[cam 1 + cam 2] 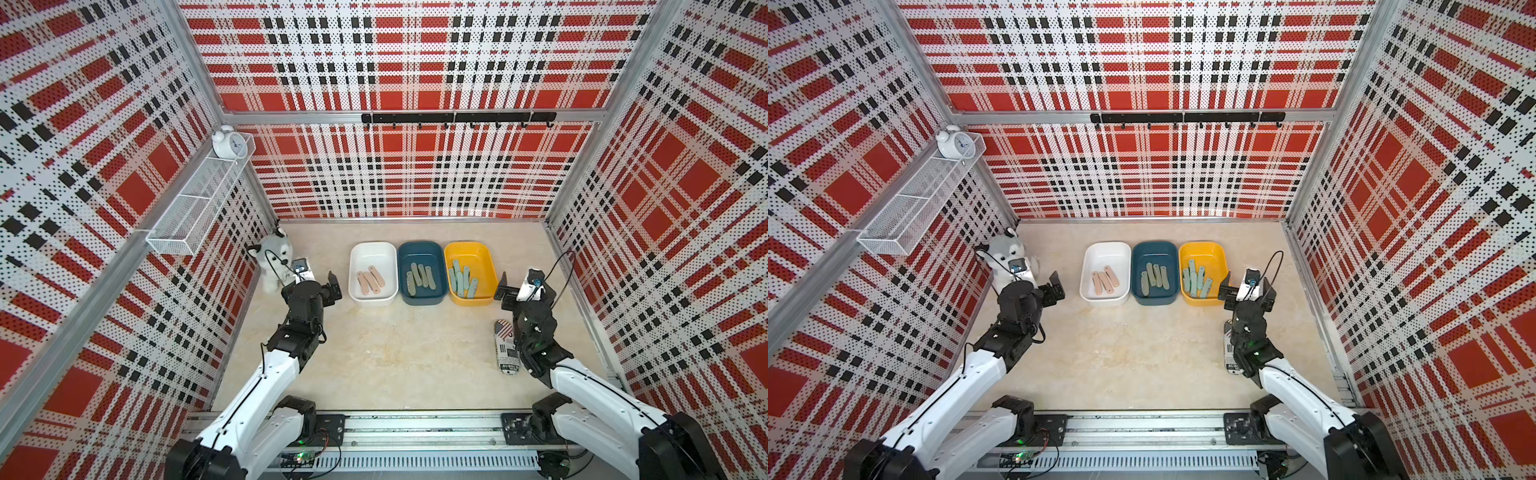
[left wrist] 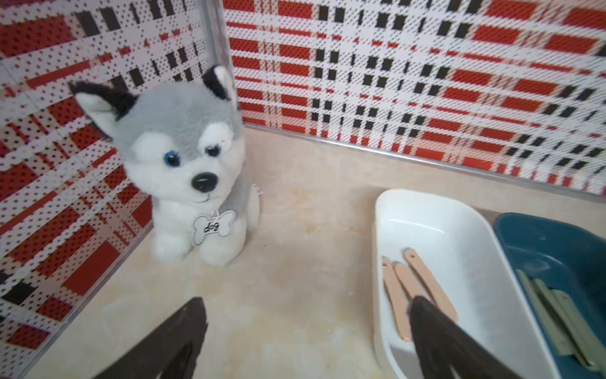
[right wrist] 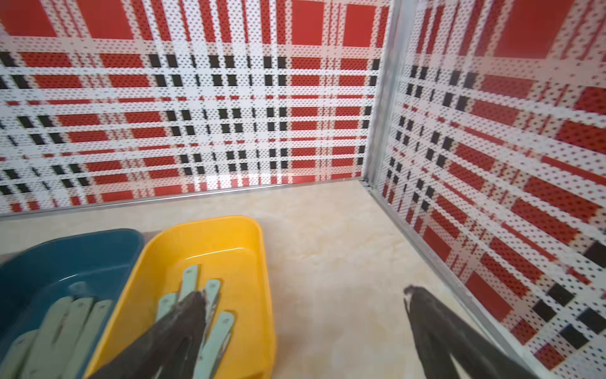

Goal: Place the fruit knives into the storage box by color
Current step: Reset both arms

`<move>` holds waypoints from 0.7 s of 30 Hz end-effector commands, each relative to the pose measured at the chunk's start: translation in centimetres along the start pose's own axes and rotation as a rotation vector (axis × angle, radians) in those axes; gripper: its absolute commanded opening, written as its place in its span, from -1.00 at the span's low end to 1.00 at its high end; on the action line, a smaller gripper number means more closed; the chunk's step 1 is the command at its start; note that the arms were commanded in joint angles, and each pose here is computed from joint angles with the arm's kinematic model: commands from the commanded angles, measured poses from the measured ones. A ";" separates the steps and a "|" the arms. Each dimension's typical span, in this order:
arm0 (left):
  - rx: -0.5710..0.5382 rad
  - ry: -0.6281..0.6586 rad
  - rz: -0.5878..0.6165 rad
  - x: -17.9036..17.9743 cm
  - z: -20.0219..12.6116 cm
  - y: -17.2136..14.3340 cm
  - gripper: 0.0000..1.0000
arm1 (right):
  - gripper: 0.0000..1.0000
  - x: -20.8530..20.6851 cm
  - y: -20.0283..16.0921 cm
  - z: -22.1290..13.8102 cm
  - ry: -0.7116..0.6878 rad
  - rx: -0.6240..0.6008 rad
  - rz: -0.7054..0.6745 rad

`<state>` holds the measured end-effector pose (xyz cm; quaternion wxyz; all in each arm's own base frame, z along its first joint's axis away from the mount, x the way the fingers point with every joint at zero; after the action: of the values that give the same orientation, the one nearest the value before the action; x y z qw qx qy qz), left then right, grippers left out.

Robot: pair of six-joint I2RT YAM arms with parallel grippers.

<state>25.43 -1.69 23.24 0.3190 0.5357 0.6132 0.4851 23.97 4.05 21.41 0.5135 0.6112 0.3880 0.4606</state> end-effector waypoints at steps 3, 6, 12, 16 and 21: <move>-0.065 0.098 0.022 1.6 2.3 -0.7 0.97 | 1.00 -0.7 -1.9 1.6 -0.063 -0.037 -0.070; -0.061 0.104 0.094 1.7 3.6 -2.2 0.97 | 1.00 -0.5 -3.1 2.6 -0.081 -0.037 -0.115; -0.082 0.127 0.133 1.9 5.6 -4.3 0.97 | 1.00 -0.2 -5.3 4.6 -0.114 -0.093 -0.180; -0.141 0.107 0.130 1.6 6.4 -4.8 0.97 | 1.00 -0.9 -5.6 5.9 -0.102 0.003 -0.141; -0.180 0.029 0.169 0.6 7.4 -4.5 0.97 | 1.00 -2.9 -5.5 6.2 -0.054 0.012 -0.037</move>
<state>29.53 1.40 15.00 0.2710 0.5570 0.5652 0.5448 29.17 0.84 15.07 0.5583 0.6171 0.3943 0.3899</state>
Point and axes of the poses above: each gripper's point midway between its finger pads, its own z axis out along the fingers, its own x axis along the line the jaws close on, y = z × x, the point moved 9 cm from there along -z, back along the fingers, and after that the axes turned 11 degrees about z, right-handed, at the moved point
